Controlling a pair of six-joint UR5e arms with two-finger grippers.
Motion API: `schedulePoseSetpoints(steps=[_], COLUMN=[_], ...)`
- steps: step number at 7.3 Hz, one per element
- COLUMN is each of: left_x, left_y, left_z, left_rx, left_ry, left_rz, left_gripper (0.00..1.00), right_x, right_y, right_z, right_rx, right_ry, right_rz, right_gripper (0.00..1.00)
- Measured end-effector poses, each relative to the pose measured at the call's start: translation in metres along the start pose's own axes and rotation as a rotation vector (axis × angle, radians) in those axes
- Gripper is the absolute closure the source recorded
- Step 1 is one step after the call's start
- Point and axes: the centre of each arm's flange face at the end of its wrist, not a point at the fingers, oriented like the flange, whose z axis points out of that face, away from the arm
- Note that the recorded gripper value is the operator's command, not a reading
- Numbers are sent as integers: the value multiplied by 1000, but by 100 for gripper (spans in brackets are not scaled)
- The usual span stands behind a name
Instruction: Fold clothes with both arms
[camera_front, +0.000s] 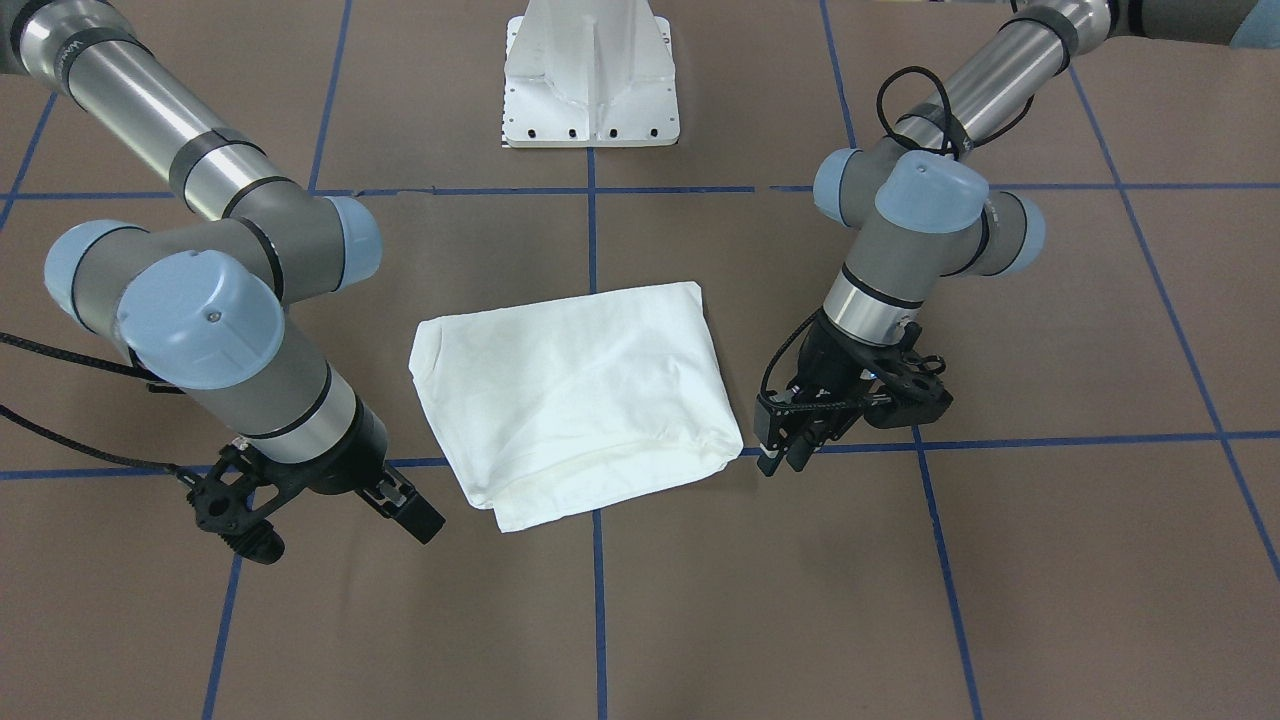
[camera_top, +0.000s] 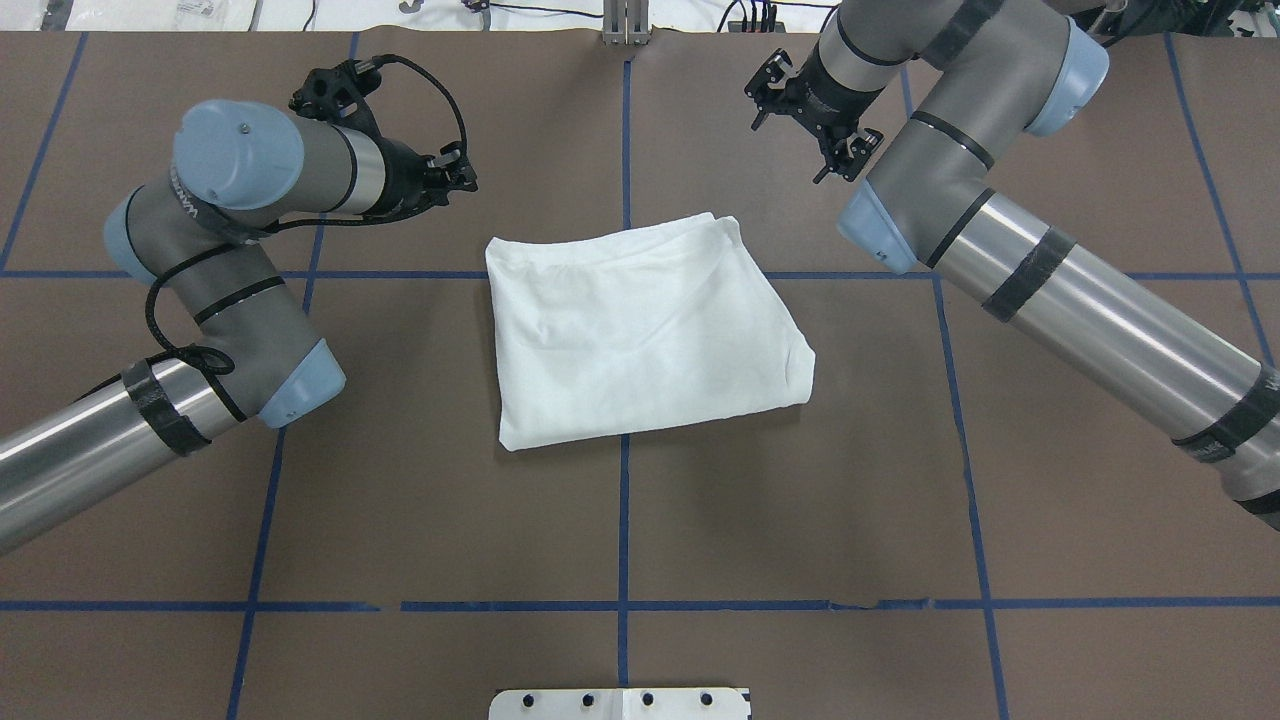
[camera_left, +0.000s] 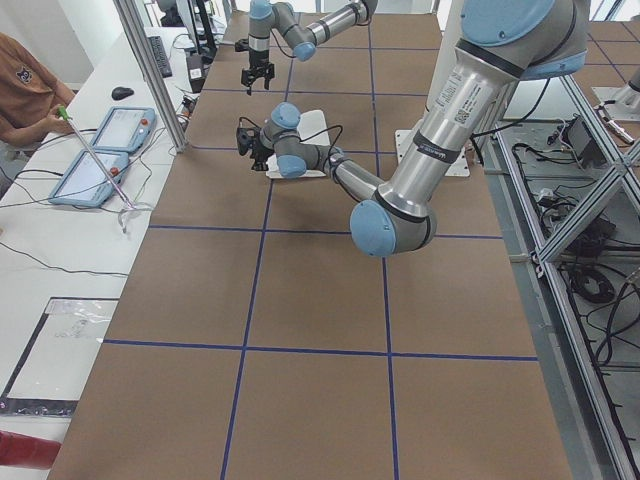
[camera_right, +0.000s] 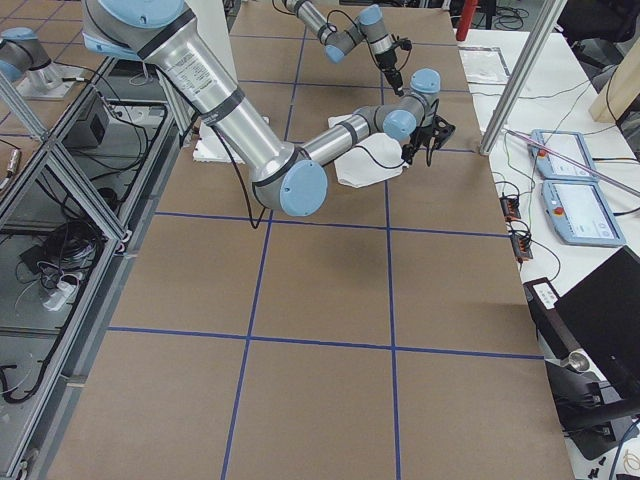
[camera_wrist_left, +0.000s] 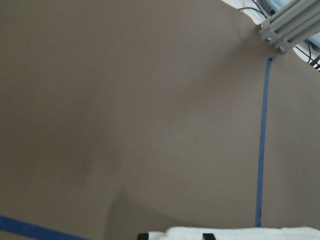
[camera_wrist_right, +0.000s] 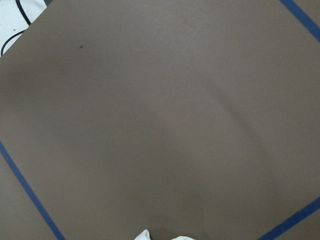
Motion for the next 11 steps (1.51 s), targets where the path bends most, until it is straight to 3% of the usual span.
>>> schedulePoseSetpoints(steps=[2,5,7,9,11], left_x=[-28,-123,-200,-281,-350], left_y=[-27,-91,-138,-194,-235], left_z=[-15,-79,-134,-199,-259], left_rx=[-58,-98,-122,-152,-205], left_ry=[-10,-46,-90,-170,-278], left_rz=[146,425,578,698,715], left_gripper=[53,53,54,53,53], right_x=[43,185,270,358,411], right_y=[-51,-143,-205,-258,-286], right_z=[-13,-61,-106,-148,-182], right_rx=[-16,-13,-26,-42,-69], right_ry=[14,35,60,127,161], right_rz=[-77,-369,-506,-634,-688], right_gripper=[0,0,0,0,0])
